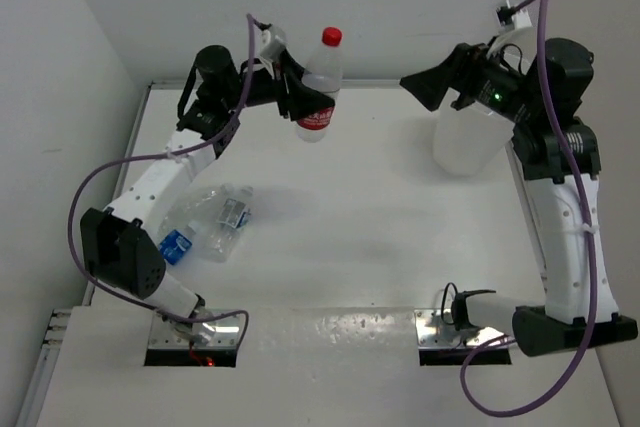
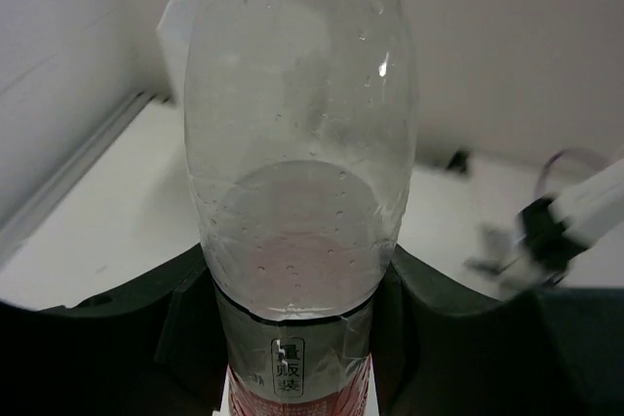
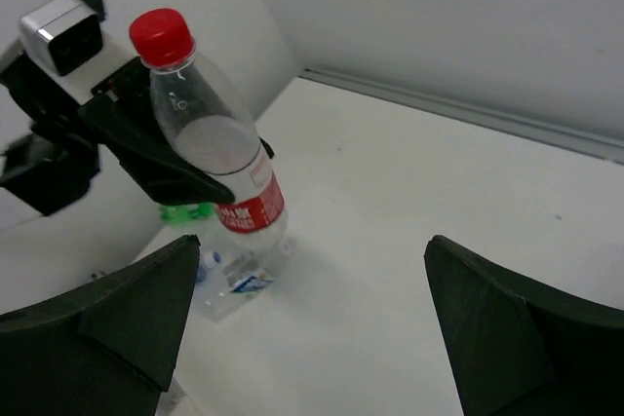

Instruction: Put the plastic bottles in the bin

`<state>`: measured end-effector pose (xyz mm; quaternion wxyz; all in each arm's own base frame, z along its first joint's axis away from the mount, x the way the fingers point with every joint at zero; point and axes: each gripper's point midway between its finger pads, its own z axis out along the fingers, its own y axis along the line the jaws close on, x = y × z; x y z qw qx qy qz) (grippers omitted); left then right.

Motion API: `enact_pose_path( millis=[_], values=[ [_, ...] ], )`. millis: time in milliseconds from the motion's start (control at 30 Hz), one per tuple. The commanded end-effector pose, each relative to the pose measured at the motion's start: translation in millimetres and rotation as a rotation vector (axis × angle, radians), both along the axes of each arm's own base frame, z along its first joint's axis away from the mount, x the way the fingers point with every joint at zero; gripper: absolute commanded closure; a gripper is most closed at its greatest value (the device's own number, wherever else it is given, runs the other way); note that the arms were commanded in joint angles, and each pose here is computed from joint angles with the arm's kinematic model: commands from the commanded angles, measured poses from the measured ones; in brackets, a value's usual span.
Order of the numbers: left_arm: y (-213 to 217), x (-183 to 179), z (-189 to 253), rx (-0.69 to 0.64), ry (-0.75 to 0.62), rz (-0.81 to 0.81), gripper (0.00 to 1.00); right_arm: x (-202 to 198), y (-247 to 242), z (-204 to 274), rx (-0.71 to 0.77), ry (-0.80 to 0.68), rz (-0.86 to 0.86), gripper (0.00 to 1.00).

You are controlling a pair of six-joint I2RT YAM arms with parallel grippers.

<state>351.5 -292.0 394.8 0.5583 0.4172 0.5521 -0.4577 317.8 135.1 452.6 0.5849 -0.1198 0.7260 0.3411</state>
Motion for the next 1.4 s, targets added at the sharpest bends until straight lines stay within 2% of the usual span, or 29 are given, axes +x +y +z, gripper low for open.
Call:
enact_pose_path(
  millis=[0,100,333,533,633,700,767,800,833,900,933,967,1000,1033,1067,1100,1133,1167,1233,1333,1367],
  values=[
    [-11.6,-44.8,59.0,-0.301,0.337,-0.194,0.78,-3.3,36.3,41.3,0.083,-0.078,0.146,0.04],
    [-20.9,-63.0,69.8,-0.33,0.321,-0.205,0.78,-7.3,65.7,55.2,0.114,-0.106,0.237,0.04],
    [-34.9,-78.7,75.1,-0.317,0.305,-0.249,0.77,-24.4,124.9,60.4,0.098,-0.113,0.41,0.04],
    [-52.1,-102.3,74.0,-0.269,0.258,-0.323,0.76,-15.5,138.7,50.6,0.081,-0.097,0.408,0.05],
    [-56.1,-106.5,69.9,-0.252,0.25,-0.336,0.72,-7.9,139.3,47.4,0.067,-0.1,0.385,0.2],
    [-58.4,-109.2,69.7,-0.25,0.239,-0.344,0.7,-2.9,136.4,44.9,0.058,-0.094,0.358,0.23],
    [-60.5,-112.5,71.9,-0.248,0.231,-0.351,0.7,-2.0,135.9,42.3,0.051,-0.087,0.353,0.31],
    [-60.5,-112.4,71.9,-0.248,0.231,-0.351,0.7,-1.6,136.2,39.1,0.047,-0.082,0.354,0.44],
    [-62.6,-115.7,71.9,-0.247,0.232,-0.36,0.7,-2.5,135.4,40.4,0.045,-0.09,0.356,0.53],
    [-64.3,-113.3,70.5,-0.243,0.241,-0.359,0.63,-3.6,135.6,36.3,0.029,-0.089,0.36,0.69],
    [-64.7,-112.3,68.0,-0.235,0.248,-0.355,0.57,-4.2,133.0,37.8,0.03,-0.095,0.348,0.8],
    [-63.2,-105.0,68.0,-0.244,0.26,-0.324,0.39,-4.7,131.0,37.5,0.023,-0.098,0.342,0.83],
    [-63.8,-101.8,66.6,-0.244,0.264,-0.308,0.3,-3.7,128.2,36.6,0.018,-0.098,0.33,0.87],
    [-59.4,-84.2,62.5,-0.243,0.296,-0.234,0.18,-3.8,120.9,40.9,0.019,-0.105,0.299,0.94],
    [-59.7,-79.4,60.7,-0.237,0.314,-0.207,0.18,-3.9,119.4,41.4,0.019,-0.105,0.29,0.97],
    [-52.5,-66.6,55.7,-0.23,0.33,-0.161,0.1,3.5,103.9,47.3,0.023,-0.119,0.24,0.99],
    [-47.1,-59.2,51.1,-0.222,0.352,-0.136,0.08,4.3,97.7,49.4,0.024,-0.121,0.221,1.0],
    [-40.2,-48.2,48.7,-0.22,0.34,-0.097,0.02,5.3,88.4,59.2,0.035,-0.139,0.193,1.0],
    [-12.3,-23.0,50.7,-0.219,0.293,-0.008,0.0,26.3,45.2,65.7,0.038,-0.144,0.067,1.0],
    [34.0,12.9,50.3,-0.214,0.24,0.163,0.0,46.0,-28.8,90.8,-0.034,-0.258,-0.149,1.0],
    [46.4,20.6,55.4,-0.198,0.175,0.212,0.0,49.2,-50.1,104.6,-0.052,-0.301,-0.246,1.0]
  ],
)
